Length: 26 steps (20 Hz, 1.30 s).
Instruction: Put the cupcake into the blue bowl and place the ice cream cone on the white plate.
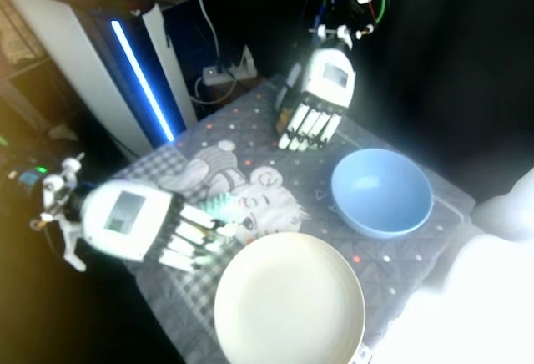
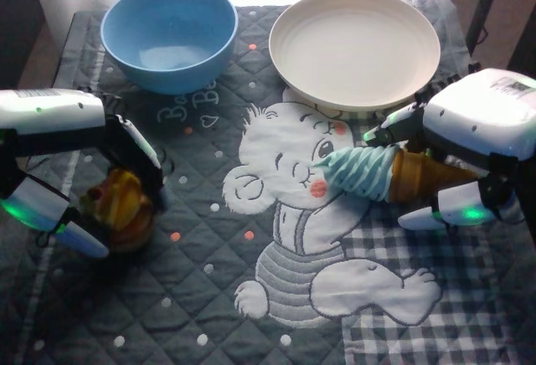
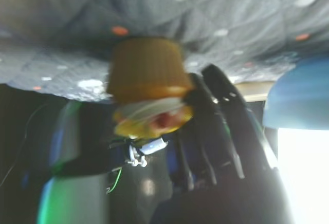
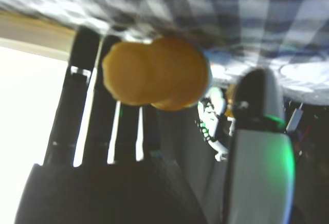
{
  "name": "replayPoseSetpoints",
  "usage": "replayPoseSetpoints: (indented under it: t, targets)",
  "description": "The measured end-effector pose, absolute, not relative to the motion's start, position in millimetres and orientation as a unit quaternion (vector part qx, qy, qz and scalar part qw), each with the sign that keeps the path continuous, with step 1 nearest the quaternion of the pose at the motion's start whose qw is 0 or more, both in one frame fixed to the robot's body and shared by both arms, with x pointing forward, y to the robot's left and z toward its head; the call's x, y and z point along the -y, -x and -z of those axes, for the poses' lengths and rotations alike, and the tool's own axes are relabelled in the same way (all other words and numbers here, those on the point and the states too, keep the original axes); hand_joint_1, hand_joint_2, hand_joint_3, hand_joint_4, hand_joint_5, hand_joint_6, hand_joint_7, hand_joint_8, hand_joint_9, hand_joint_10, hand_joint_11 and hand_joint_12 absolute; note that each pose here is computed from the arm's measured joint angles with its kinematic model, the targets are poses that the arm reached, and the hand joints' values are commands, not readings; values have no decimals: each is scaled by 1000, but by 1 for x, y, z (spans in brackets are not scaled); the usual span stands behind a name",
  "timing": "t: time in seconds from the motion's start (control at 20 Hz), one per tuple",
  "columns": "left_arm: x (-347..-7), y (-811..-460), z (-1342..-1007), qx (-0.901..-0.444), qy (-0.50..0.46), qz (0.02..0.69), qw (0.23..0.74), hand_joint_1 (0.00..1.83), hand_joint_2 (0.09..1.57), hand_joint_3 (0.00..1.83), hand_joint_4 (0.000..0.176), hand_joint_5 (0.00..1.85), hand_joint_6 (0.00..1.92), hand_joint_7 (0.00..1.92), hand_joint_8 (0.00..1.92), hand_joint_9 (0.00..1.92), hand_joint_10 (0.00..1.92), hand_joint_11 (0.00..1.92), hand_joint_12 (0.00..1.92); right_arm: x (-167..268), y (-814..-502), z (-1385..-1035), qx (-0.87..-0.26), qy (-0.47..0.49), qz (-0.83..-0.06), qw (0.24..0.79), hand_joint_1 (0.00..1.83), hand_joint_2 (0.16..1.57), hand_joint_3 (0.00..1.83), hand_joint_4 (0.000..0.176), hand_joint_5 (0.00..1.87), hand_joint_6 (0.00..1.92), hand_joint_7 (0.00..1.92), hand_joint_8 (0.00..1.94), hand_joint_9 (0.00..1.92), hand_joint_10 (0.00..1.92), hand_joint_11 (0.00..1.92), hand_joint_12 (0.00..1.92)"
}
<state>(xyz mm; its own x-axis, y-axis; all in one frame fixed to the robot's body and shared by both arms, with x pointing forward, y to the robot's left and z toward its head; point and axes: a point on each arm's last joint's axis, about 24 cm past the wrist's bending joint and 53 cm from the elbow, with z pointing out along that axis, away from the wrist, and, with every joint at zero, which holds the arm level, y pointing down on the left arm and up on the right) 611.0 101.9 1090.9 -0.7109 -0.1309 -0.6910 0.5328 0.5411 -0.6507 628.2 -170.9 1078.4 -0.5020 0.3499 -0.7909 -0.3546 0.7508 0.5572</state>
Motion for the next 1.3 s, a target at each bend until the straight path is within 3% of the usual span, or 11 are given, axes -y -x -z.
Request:
replayPoseSetpoints:
  t: [0.05,0.1,0.3,0.35,0.45,0.6,0.75,0.8,1.05,1.2,1.3]
  targets:
    - [-102,-610,-1089,-802,-124,464,356,1395,1042,0,0,1120,786,1176,482,1034,1013,864,958,171,-628,-1079,-790,1,-354,500,1273,1027,0,0,1136,498,1316,520,1473,465,1099,1433]
    - [-102,-610,-1089,-802,-124,463,356,1396,1039,0,0,1130,769,1159,477,1069,983,887,968,170,-628,-1080,-789,1,-356,501,1204,1052,0,0,1122,685,1352,382,1494,532,1165,1388]
    - [-102,-610,-1089,-802,-124,463,356,1398,1031,0,0,1130,774,1207,384,1088,952,905,948,170,-629,-1080,-789,1,-356,502,1177,1077,0,0,1067,825,1471,95,1420,716,1167,1410]
    - [-102,-610,-1089,-802,-124,463,356,1396,1036,2,0,1123,779,1179,451,1071,973,883,943,170,-629,-1080,-789,1,-356,502,1270,1027,48,0,1067,657,1297,613,1401,747,1167,1389]
    - [-102,-611,-1089,-802,-124,464,357,1396,1037,0,0,1123,804,1198,424,1051,975,877,913,171,-629,-1080,-788,1,-355,502,1290,1050,5,0,1057,641,1219,814,1395,822,1195,1417]
    - [-104,-613,-1090,-800,-118,466,358,1391,1048,2,0,1089,889,1172,484,1009,993,840,914,171,-630,-1082,-786,1,-357,504,1294,1049,0,0,1051,671,1229,782,1374,676,1193,1249]
    - [-107,-619,-1095,-795,-112,467,371,1395,1039,1,0,1074,881,1210,401,1071,952,896,938,170,-631,-1087,-779,-1,-362,511,1288,1062,1,0,1024,698,1193,859,1369,714,1144,1332]
    - [-108,-622,-1098,-791,-108,468,377,1392,1053,0,0,1063,884,1128,582,1038,1002,822,1060,169,-630,-1091,-775,-7,-368,514,1286,1066,1,0,1015,719,1187,863,1326,789,1123,1391]
    - [-120,-633,-1127,-764,-90,484,417,1400,1028,0,0,1168,596,1209,503,1060,1036,865,1218,159,-626,-1118,-737,-14,-404,542,1280,1067,3,0,973,853,1213,763,1324,551,1046,1346]
    - [-124,-640,-1148,-746,-87,490,443,1407,1007,0,0,1245,399,1241,462,1126,978,941,1217,159,-620,-1138,-717,-8,-417,558,1279,1070,0,0,972,848,1206,775,1307,607,1049,1405]
    - [-123,-640,-1169,-722,-88,506,463,1401,1028,3,0,1134,610,1221,548,1056,1043,860,1304,168,-620,-1162,-693,-6,-423,584,1277,1089,0,0,956,811,1144,932,1207,838,985,1482]
